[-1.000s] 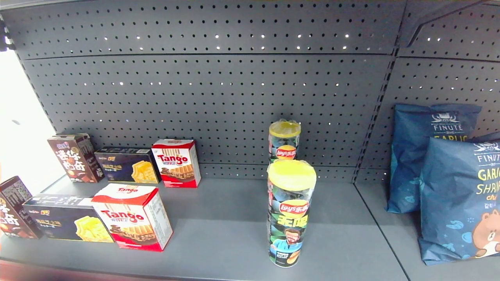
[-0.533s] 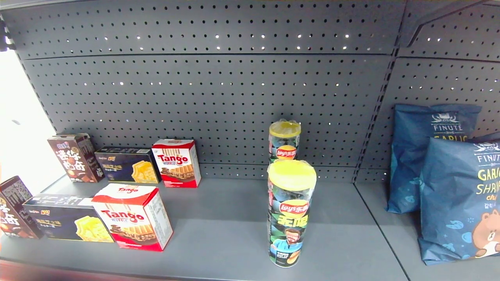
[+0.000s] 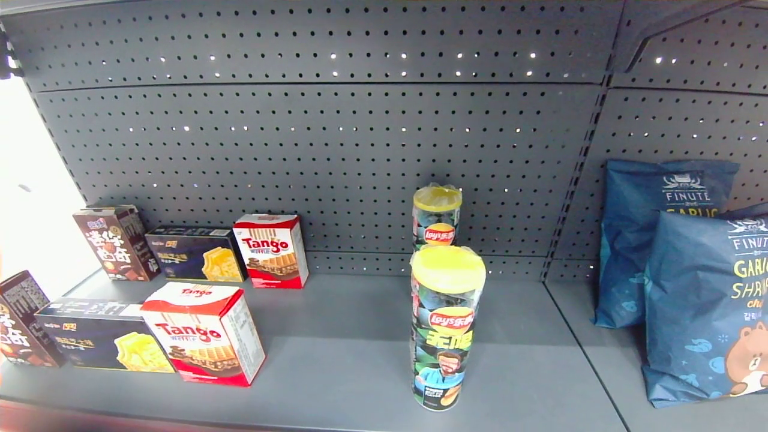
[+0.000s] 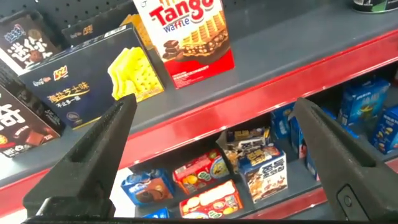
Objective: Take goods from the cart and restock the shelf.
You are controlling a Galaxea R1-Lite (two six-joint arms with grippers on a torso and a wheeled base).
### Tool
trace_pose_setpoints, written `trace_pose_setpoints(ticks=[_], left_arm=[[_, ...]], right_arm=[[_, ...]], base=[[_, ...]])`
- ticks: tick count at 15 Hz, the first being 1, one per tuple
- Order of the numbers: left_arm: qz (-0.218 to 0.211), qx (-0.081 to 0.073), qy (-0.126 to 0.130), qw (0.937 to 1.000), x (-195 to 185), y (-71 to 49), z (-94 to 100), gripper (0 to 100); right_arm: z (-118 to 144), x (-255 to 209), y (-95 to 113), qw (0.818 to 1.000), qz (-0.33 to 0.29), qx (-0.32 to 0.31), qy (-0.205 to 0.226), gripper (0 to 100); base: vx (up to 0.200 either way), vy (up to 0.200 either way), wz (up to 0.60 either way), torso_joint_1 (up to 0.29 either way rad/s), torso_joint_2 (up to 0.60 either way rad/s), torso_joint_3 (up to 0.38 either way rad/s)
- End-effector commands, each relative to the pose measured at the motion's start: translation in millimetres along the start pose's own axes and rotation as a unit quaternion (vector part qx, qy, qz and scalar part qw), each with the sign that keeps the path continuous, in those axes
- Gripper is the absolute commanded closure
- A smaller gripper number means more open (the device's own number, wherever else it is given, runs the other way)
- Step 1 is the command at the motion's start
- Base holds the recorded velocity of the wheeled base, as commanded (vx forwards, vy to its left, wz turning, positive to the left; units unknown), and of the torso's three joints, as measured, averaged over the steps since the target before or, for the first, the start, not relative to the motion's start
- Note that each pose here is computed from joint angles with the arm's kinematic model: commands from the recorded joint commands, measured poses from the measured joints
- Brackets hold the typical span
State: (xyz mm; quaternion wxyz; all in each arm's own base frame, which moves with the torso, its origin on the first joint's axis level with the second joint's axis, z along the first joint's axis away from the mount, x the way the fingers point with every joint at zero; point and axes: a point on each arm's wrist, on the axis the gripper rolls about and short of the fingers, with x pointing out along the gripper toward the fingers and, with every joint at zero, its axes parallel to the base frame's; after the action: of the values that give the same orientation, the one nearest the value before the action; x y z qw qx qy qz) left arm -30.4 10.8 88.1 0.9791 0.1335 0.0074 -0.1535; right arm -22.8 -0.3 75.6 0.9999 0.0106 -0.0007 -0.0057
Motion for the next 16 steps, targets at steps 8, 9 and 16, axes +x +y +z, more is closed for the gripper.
trace_pose_setpoints(ticks=[8,9,16], left_arm=[[-0.175,-0.088,-0.024,0.9803,0,-1.7,-2.2,0],[-0.196,-0.104,-0.027,0.9746,0,-0.2,-2.0,0],[-0.009,-0.117,-0.016,0.9929,12,-0.1,0.0,0]], right_arm=[[0,0,0,1.000,0.000,0.000,0.000,0],[0,0,0,1.000,0.000,0.000,0.000,0],[0,0,0,1.000,0.000,0.000,0.000,0]], base=[[0.000,0.000,0.00,0.000,0.00,0.000],[0.000,0.000,0.00,0.000,0.00,0.000],[0.000,0.000,0.00,0.000,0.00,0.000]])
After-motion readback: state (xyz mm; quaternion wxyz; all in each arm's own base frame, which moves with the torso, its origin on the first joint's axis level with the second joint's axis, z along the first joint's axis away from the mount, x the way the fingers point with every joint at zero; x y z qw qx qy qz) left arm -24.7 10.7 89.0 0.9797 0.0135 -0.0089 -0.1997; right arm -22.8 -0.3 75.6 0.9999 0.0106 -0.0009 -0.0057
